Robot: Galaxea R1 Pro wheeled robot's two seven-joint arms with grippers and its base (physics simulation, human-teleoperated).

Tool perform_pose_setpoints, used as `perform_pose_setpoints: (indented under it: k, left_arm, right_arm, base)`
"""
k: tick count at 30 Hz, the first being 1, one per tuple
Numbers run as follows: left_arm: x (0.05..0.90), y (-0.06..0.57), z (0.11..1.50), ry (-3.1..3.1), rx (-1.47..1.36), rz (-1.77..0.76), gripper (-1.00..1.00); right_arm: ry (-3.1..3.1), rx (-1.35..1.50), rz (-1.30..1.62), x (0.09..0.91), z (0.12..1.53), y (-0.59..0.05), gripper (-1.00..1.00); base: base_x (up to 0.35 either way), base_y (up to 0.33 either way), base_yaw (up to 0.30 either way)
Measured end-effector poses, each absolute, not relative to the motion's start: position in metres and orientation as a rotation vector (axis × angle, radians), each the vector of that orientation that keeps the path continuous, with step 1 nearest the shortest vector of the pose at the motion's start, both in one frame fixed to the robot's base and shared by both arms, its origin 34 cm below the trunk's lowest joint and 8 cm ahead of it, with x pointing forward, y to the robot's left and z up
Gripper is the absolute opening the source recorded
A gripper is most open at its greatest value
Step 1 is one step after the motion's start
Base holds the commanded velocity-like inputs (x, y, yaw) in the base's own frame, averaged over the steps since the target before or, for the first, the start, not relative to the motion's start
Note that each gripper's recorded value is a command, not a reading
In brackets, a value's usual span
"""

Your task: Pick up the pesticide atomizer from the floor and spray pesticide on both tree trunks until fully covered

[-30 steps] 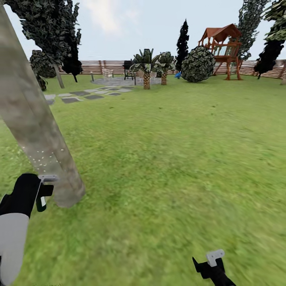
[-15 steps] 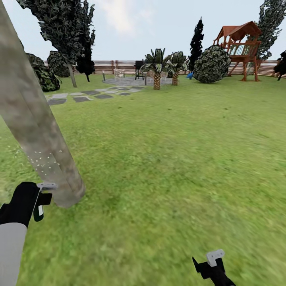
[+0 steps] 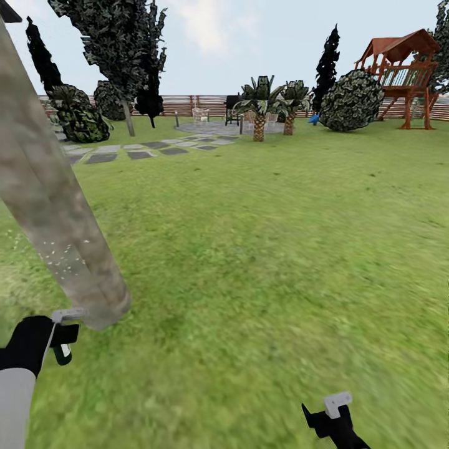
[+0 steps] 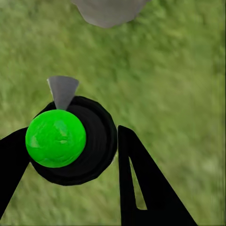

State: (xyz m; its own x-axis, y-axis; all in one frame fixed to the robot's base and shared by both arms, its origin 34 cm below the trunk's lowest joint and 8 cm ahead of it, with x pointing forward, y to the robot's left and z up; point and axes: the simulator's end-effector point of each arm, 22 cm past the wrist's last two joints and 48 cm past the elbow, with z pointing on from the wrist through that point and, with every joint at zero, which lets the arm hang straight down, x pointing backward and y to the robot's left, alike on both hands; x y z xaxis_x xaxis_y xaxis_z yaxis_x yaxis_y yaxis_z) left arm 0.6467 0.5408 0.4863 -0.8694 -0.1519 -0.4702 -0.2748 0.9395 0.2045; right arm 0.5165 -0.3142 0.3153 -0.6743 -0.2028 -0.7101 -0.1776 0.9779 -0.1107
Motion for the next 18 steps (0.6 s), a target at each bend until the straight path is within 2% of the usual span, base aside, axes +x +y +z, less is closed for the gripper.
perform_pose_setpoints:
  k: [4,12,18]
  left_arm:
    - [0.646,0.547,0.487,2.625,-0.301,0.381,-1.0]
    - [0.647,0.54,0.483,2.631,-0.285,0.372,-1.0]
    - [0.642,0.55,0.483,2.618,-0.328,0.501,-1.0]
  right_arm:
    - [2.325,-0.266,-0.038,0.516,0.315,-0.313,1.0]
    - [2.325,-0.265,-0.04,0.517,0.315,-0.313,1.0]
    - [2.325,-0.265,-0.04,0.517,0.315,-0.313,1.0]
  base:
    - [0.147,-0.254,0.088]
    - [0.163,-0.248,0.274]
    - [0.2,-0.193,0.277]
